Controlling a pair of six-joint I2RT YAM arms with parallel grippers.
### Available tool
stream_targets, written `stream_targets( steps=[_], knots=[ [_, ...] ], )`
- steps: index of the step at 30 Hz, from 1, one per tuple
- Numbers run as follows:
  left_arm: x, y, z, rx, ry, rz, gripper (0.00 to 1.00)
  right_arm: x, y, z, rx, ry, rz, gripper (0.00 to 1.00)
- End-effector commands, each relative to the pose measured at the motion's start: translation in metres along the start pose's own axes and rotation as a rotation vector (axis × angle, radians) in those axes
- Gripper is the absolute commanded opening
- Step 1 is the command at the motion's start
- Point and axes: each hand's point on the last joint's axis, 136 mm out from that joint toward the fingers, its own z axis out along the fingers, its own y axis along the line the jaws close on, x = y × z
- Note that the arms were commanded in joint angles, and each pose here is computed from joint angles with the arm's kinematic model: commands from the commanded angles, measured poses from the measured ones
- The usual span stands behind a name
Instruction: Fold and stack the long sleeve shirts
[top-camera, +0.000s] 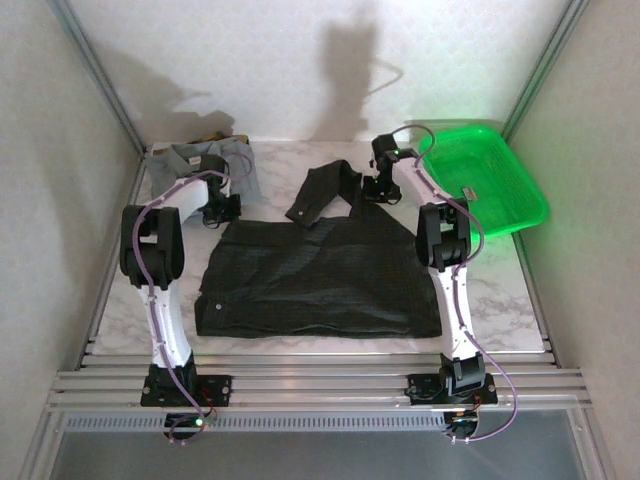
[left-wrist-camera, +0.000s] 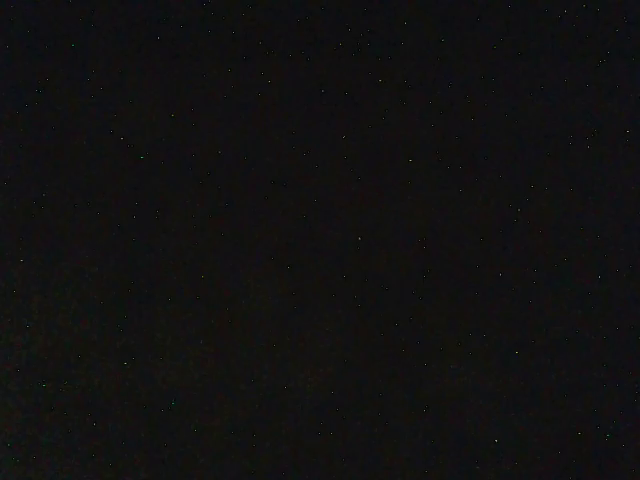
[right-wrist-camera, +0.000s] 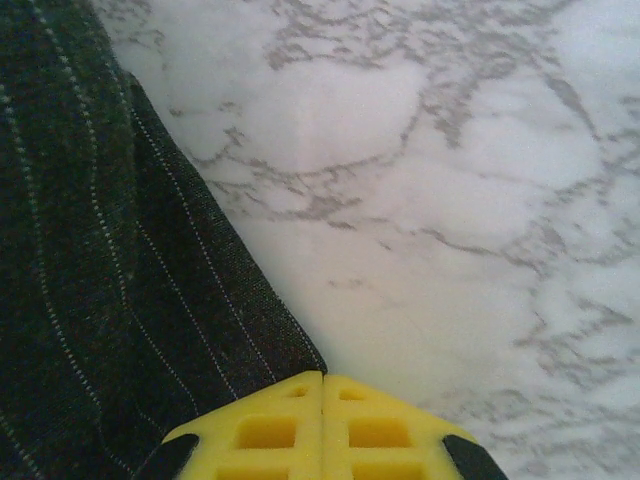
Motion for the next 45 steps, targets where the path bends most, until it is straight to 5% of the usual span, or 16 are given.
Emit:
stream_targets(
  steps=[1, 27, 45],
  knots=[
    [-0.007, 0.001, -0.029, -0.031, -0.052, 0.027, 0.0, -0.02, 0.001, -0.042, 0.014, -0.104, -0.002, 0.0],
    [0.004, 0.015, -0.081, -0.089, -0.194, 0.025, 0.0, 0.034, -0.019, -0.111, 0.051, -0.116, 0.009, 0.0],
    [0.056, 0.034, -0.091, -0.127, -0.184, -0.039, 0.0, 0.14, -0.031, -0.136, 0.071, -0.02, 0.147, 0.0]
  ],
)
